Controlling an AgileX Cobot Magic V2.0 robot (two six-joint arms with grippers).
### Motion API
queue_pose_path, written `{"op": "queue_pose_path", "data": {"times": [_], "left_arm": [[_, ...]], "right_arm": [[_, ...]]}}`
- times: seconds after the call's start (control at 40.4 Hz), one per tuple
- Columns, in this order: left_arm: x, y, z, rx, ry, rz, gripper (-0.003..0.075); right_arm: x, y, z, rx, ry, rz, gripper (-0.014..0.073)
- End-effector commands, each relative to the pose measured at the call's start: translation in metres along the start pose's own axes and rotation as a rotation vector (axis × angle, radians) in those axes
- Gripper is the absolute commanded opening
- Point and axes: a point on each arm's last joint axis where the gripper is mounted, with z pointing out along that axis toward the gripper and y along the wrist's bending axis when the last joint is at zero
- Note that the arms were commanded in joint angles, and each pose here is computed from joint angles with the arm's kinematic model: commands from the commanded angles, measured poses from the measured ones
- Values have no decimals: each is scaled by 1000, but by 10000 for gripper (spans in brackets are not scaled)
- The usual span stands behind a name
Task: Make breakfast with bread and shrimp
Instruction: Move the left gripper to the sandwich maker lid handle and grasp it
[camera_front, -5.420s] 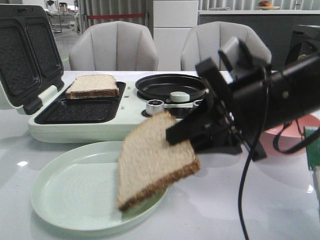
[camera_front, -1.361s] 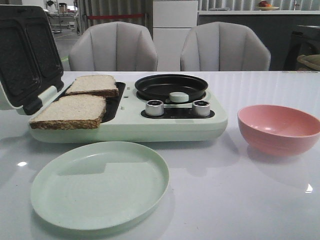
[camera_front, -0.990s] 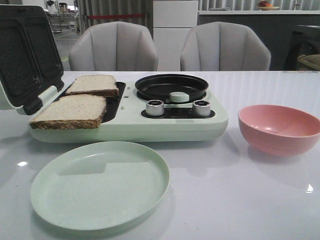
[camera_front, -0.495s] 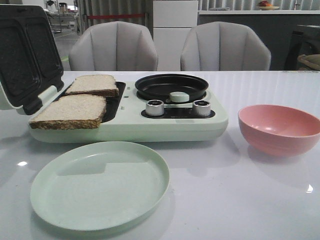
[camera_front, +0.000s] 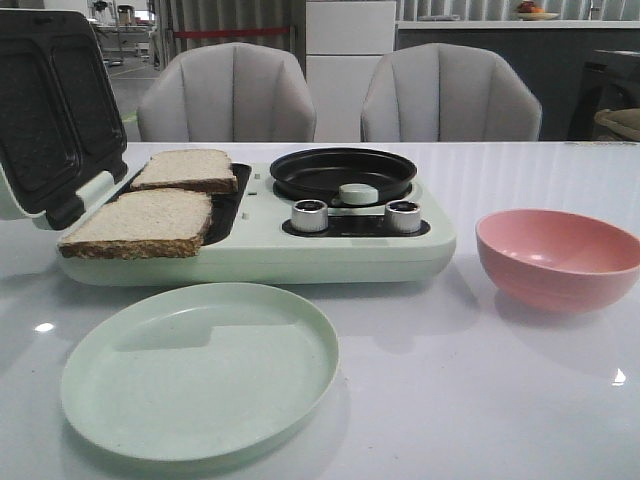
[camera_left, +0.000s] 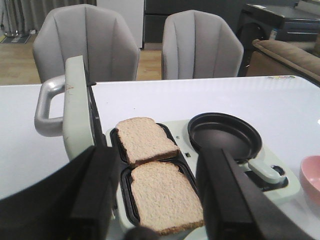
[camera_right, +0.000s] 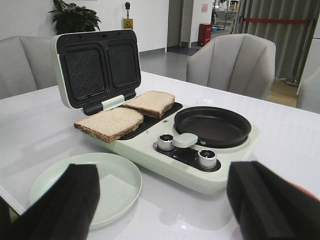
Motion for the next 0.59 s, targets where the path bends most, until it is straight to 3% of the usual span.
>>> {"op": "queue_pose_path", "data": {"times": [0.0,0.247,0.569], "left_arm": [[-33,3,15,-25,-128,-67,405],[-66,27,54,-139,-68,-200,405],[-76,88,86,-305,-34,-491,405]], "right_arm": [[-10,-4,-1,45,-40,3,626],[-10,-4,-1,45,-40,3,626],[-10,-4,-1,45,-40,3,626]]}}
